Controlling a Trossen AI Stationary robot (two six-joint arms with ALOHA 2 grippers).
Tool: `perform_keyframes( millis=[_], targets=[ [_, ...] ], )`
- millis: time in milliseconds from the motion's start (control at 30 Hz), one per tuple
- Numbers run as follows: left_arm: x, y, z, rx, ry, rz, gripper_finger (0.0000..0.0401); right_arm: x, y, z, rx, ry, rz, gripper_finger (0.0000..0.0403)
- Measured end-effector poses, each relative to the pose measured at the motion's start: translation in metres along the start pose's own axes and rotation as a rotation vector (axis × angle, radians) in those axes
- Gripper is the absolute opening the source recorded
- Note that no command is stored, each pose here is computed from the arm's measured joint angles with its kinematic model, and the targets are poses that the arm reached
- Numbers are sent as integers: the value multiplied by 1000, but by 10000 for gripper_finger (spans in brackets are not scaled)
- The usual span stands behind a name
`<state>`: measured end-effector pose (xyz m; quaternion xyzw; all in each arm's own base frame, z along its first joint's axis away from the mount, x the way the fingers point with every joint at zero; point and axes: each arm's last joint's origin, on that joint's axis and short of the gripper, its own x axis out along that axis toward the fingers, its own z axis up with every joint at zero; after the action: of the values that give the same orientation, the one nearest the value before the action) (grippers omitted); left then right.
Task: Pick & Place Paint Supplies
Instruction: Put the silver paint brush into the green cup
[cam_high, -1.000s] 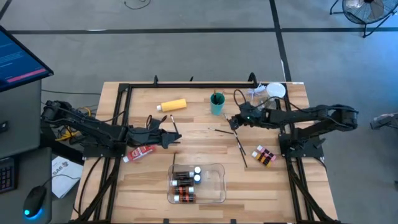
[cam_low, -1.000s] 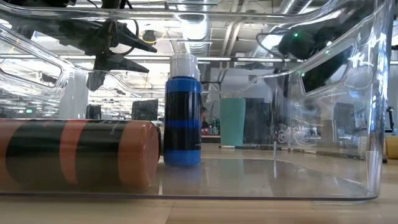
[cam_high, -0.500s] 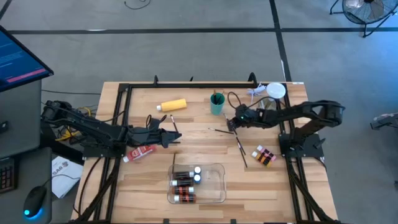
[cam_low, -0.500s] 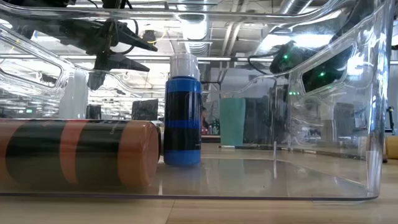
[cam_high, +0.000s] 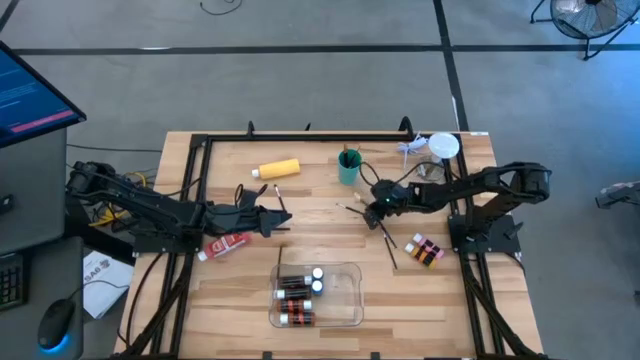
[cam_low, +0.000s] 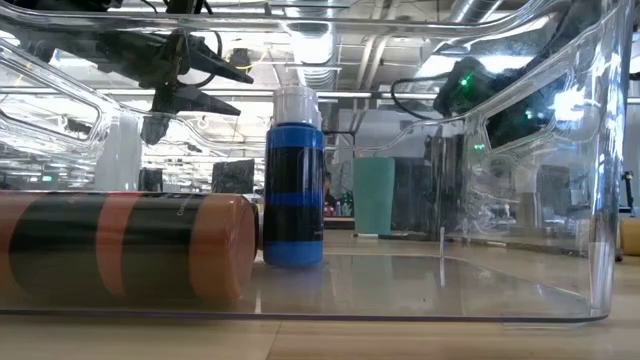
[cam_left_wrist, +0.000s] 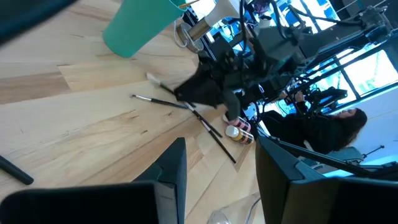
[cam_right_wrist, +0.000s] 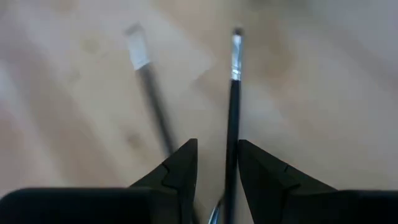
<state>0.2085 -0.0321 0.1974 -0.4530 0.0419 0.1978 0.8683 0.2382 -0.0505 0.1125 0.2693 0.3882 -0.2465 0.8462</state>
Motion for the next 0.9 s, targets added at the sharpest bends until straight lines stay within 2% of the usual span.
perform_keyframes(
  millis=[433,667,900],
  targets=[
    [0,0,0,19,0,-1,99,-5,26,-9,-91,45,133,108],
    [0,-1,-1,19,30,-18,99,-8,34,-14,-74,90,202,108],
    [0,-1,-1,17,41,-27,99,-25,56,9,-74,3,297,108]
  ],
)
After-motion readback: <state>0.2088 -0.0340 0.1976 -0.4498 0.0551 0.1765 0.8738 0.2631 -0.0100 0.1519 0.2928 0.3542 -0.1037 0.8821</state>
